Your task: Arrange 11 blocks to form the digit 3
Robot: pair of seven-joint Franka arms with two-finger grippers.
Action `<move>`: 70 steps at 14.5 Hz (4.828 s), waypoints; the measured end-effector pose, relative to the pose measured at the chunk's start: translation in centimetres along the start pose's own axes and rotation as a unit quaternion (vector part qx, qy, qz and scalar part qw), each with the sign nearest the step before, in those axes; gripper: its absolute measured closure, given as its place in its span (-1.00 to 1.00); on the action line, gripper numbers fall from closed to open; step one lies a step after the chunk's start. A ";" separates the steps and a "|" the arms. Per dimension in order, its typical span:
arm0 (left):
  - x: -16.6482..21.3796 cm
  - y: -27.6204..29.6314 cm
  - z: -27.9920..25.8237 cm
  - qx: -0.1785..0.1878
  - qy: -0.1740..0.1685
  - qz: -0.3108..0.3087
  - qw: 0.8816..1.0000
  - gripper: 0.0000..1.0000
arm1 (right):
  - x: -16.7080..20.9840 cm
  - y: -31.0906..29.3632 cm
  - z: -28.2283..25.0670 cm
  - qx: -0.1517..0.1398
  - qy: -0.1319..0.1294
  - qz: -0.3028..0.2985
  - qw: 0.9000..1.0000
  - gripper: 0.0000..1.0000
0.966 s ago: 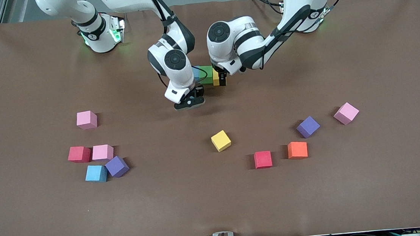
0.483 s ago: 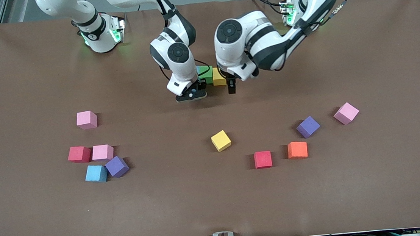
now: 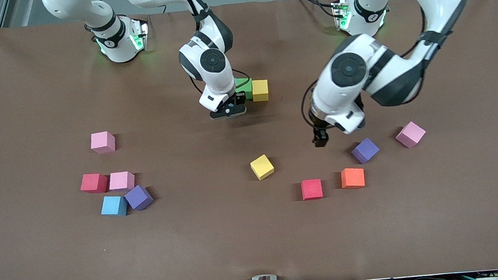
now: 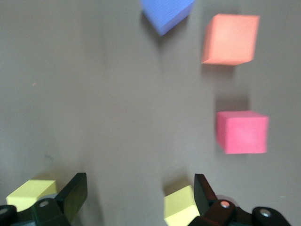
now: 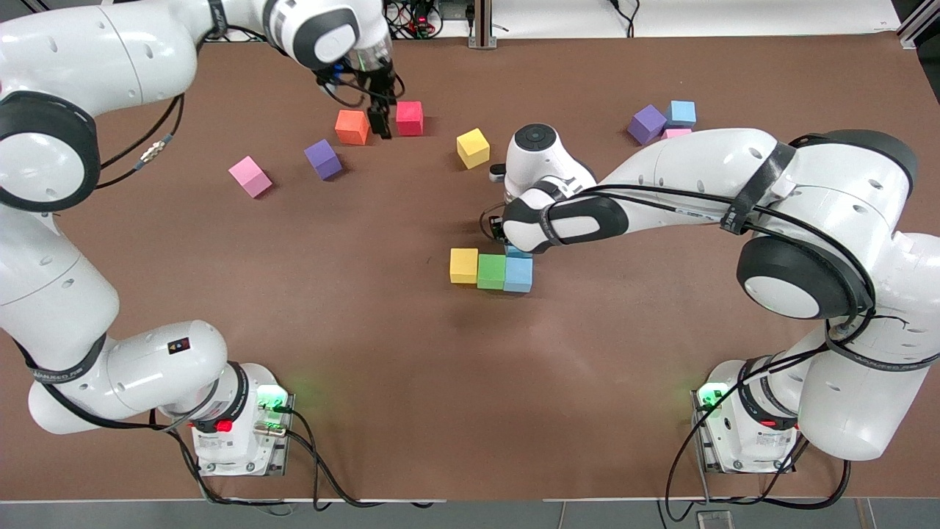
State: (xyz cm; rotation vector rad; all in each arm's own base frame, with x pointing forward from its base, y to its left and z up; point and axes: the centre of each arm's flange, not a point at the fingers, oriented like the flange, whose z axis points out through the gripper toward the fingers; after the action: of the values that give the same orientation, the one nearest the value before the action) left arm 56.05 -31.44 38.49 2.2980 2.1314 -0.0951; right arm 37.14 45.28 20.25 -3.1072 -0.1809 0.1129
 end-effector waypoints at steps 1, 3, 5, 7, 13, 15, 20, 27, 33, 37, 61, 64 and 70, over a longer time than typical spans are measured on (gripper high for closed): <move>0.8 1.0 -0.5 -0.006 -0.002 0.016 1.000 -1.00 | 0.0 0.0 0.0 0.000 0.000 0.005 1.000 -0.13; 2.3 2.4 -1.4 -0.017 -0.003 0.054 0.998 -1.00 | -0.2 -0.2 0.0 0.000 -0.001 0.016 1.000 -0.13; 3.1 3.1 -1.6 -0.021 -0.002 0.103 0.994 -1.00 | -0.4 -0.3 0.1 -0.001 -0.003 0.020 1.000 -0.13; 3.0 3.4 -1.3 -0.019 -0.007 0.150 0.988 -1.00 | -0.6 -0.4 0.1 -0.002 -0.004 0.020 1.000 -0.13; -2.3 7.1 4.6 -0.030 -0.010 0.228 0.973 -1.00 | -0.9 -0.6 0.1 -0.006 -0.009 0.019 1.000 -0.13; -7.2 6.8 7.6 -0.046 0.026 0.295 0.954 -1.00 | -1.0 -0.6 0.1 -0.006 -0.010 0.018 1.000 -0.13; -12.6 5.7 9.4 -0.065 0.042 0.359 0.930 -1.00 | -1.0 -0.6 0.2 -0.007 -0.011 0.021 1.000 -0.47; -15.1 5.4 15.0 -0.054 0.018 0.427 0.903 -1.00 | 2.5 1.4 -5.2 0.024 0.012 0.054 0.998 -1.00; -15.7 5.0 17.4 -0.046 0.011 0.442 0.896 -1.00 | 10.0 10.4 -8.9 0.039 0.036 -0.011 0.999 -1.00; -15.5 5.0 18.4 -0.038 0.008 0.447 0.894 -0.96 | 16.0 18.5 -12.5 0.038 0.018 -0.095 0.995 -1.00; -6.1 8.0 -1.9 -0.024 0.050 0.393 0.918 -0.17 | 26.5 37.8 -5.0 -0.018 0.010 -0.240 0.970 -1.00; -3.9 8.8 -2.6 -0.025 0.052 0.394 0.917 -0.17 | 26.7 37.5 -3.8 -0.020 0.015 -0.242 0.970 -1.00; -3.0 9.2 -2.7 -0.024 0.044 0.395 0.917 -0.17 | 26.9 36.3 -3.5 -0.017 0.019 -0.244 0.969 -0.21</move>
State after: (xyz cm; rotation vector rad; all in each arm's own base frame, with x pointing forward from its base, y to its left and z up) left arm 65.09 -34.98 40.99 2.9559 1.0501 0.0685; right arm 68.19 12.29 20.66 -2.9849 -0.9400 0.0381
